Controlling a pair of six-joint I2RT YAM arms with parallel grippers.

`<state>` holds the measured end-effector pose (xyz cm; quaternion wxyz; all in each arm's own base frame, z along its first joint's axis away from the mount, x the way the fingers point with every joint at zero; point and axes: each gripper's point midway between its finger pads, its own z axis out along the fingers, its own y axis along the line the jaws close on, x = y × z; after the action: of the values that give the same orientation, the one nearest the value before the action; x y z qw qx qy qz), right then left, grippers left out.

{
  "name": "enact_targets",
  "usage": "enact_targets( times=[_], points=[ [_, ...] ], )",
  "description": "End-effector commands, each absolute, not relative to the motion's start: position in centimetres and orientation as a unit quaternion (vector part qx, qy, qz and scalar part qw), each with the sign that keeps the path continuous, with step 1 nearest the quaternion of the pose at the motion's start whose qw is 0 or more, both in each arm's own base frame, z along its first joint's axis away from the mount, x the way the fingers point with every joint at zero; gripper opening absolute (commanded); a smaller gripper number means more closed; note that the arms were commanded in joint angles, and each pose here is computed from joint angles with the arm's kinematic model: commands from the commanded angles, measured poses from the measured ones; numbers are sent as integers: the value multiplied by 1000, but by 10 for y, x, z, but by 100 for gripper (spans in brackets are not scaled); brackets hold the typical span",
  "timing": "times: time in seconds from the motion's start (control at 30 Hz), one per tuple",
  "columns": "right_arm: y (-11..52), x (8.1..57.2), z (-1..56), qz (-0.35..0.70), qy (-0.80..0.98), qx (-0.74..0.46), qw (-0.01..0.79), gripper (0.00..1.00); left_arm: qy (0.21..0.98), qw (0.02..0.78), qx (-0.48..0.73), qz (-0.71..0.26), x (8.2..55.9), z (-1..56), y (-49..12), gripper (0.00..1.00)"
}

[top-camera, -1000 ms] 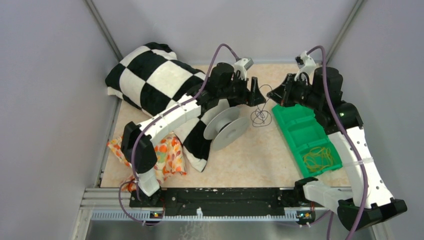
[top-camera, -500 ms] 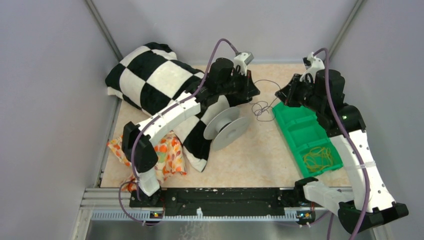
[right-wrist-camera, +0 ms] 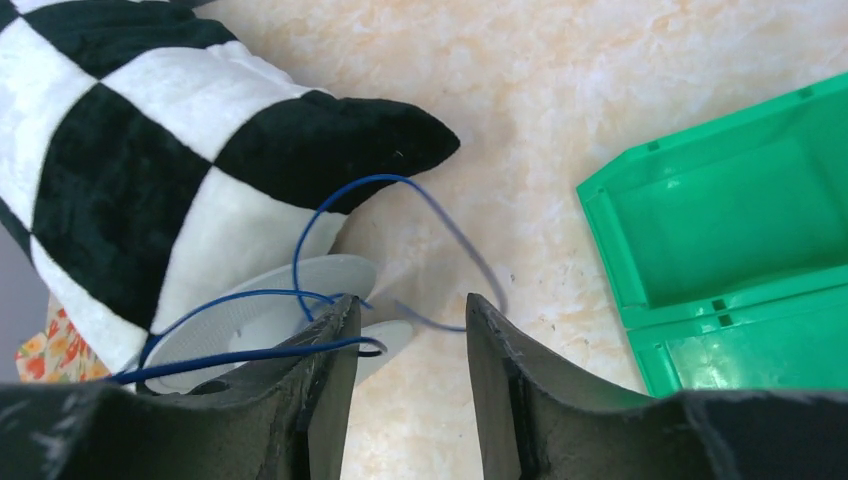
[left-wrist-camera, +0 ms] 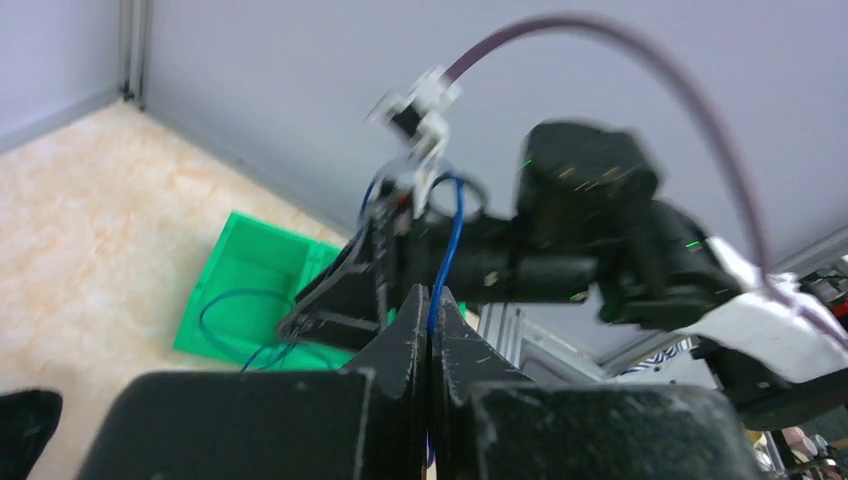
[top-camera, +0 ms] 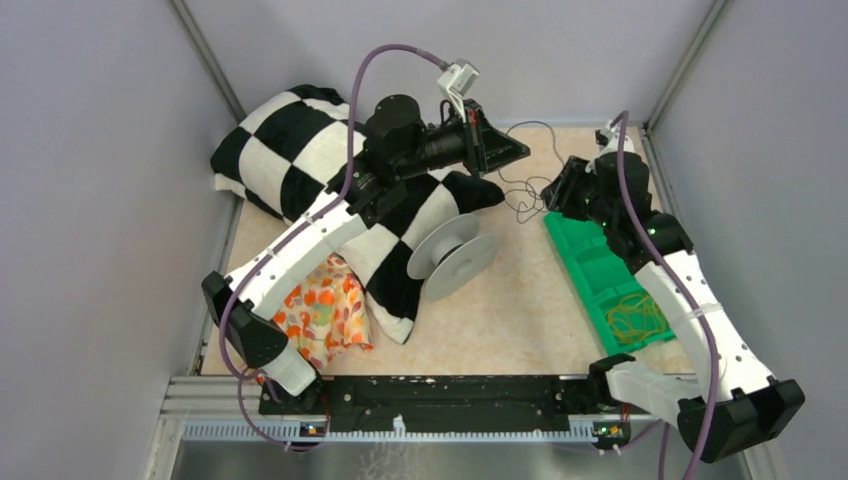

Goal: Wrap the cables

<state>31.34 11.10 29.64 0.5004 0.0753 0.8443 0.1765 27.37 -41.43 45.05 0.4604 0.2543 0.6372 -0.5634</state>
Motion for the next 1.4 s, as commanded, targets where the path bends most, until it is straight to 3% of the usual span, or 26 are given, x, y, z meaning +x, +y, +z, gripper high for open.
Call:
enact_targets(
  times=[0.0, 0.23, 0.33, 0.57, 0.77, 0.9, 1.07, 1.37],
  points=[
    [117, 324, 295, 196, 821, 103, 527, 44, 550, 502, 270, -611, 244, 528, -397, 0],
    [105, 322, 236, 166, 838, 157, 495, 46, 518, 514, 279, -624, 224, 565, -379, 0],
    [98, 318, 220, 147, 848, 167, 481, 51, 503, 537, 275, -619, 220, 584, -362, 0],
    [57, 302, 215, 61, 852, 203, 478, 59, 483, 591, 262, -591, 207, 619, -320, 0],
    [27, 293, 213, 45, 848, 236, 472, 59, 455, 622, 251, -585, 197, 642, -302, 0],
    [22, 289, 219, 50, 845, 239, 476, 57, 456, 615, 252, -592, 199, 640, -307, 0],
    [19, 287, 240, 49, 837, 242, 489, 46, 443, 581, 273, -626, 195, 640, -323, 0],
    [35, 289, 293, 91, 831, 197, 513, 45, 478, 511, 309, -644, 214, 589, -370, 0]
  ],
)
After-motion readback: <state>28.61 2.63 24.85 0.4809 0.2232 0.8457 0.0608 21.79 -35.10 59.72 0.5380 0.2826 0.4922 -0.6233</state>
